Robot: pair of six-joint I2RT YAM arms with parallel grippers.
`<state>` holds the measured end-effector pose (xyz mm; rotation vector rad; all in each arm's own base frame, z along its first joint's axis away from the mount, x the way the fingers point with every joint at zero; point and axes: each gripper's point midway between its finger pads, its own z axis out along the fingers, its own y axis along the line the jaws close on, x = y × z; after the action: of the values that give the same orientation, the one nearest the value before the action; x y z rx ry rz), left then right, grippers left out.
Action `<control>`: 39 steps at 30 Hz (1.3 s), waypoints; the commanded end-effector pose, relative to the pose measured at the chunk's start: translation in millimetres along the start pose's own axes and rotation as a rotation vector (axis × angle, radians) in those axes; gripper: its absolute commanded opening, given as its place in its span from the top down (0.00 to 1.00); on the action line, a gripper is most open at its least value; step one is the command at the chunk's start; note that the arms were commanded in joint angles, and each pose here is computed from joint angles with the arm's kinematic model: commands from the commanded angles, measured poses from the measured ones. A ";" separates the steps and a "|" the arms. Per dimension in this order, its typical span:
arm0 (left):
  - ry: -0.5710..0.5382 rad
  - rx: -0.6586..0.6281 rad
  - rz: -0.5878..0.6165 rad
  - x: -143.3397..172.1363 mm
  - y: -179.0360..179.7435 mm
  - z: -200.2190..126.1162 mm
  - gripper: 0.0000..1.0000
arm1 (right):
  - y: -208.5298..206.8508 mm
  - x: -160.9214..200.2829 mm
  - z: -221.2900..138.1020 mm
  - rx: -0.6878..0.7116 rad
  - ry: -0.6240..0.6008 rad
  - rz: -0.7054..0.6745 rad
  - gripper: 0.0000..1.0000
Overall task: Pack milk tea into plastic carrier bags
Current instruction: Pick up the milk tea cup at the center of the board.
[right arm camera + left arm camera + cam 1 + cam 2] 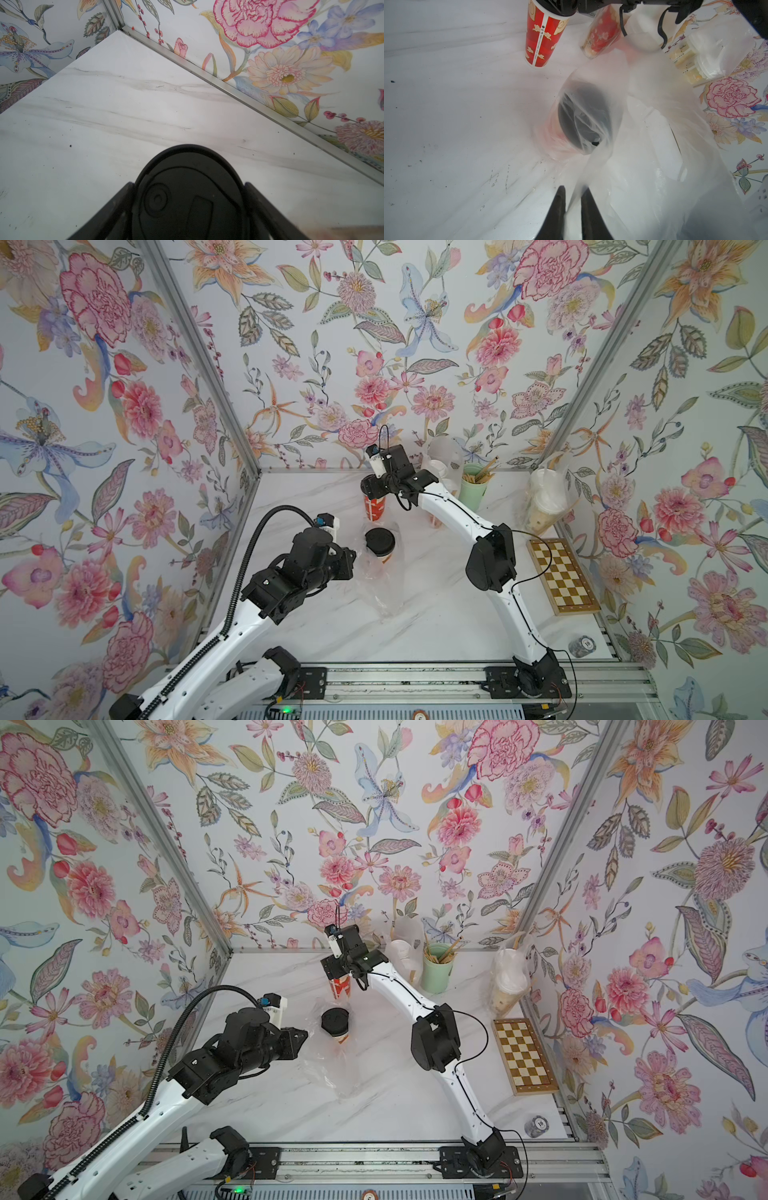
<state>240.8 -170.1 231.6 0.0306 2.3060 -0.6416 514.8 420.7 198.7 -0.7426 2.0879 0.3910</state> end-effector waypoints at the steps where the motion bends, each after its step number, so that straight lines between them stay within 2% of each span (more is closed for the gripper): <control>1: -0.013 -0.016 -0.015 -0.5 5.3 -1.3 0.82 | -6.0 25.3 13.8 0.029 0.063 -0.011 0.22; 6: -0.023 -0.007 -0.017 -4.1 2.5 -4.1 0.78 | -8.4 10.3 0.3 0.044 0.032 -0.004 0.29; 10: -0.033 0.029 -0.013 -8.2 -5.1 -6.9 0.75 | -9.1 -9.6 -17.9 0.048 -0.011 0.004 0.30; 16: -0.019 0.065 0.003 -8.1 -12.9 -8.5 0.62 | -9.0 -39.3 -56.4 0.052 -0.077 0.025 0.32; 21: -0.006 0.106 0.013 -8.3 -21.7 -8.4 0.55 | -7.8 -56.8 -88.4 0.056 -0.118 0.033 0.33; 31: 0.010 0.137 0.006 0.2 -23.1 -10.2 0.52 | 3.0 -81.3 -155.8 0.059 -0.166 0.037 0.33; 39: 0.038 0.164 -0.006 14.3 -22.4 -8.7 0.51 | 28.4 -98.4 -220.6 0.050 -0.218 0.022 0.33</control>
<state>224.7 -187.1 246.4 0.1143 2.2607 -0.8181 422.6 373.4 379.7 -0.6507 1.9221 0.4053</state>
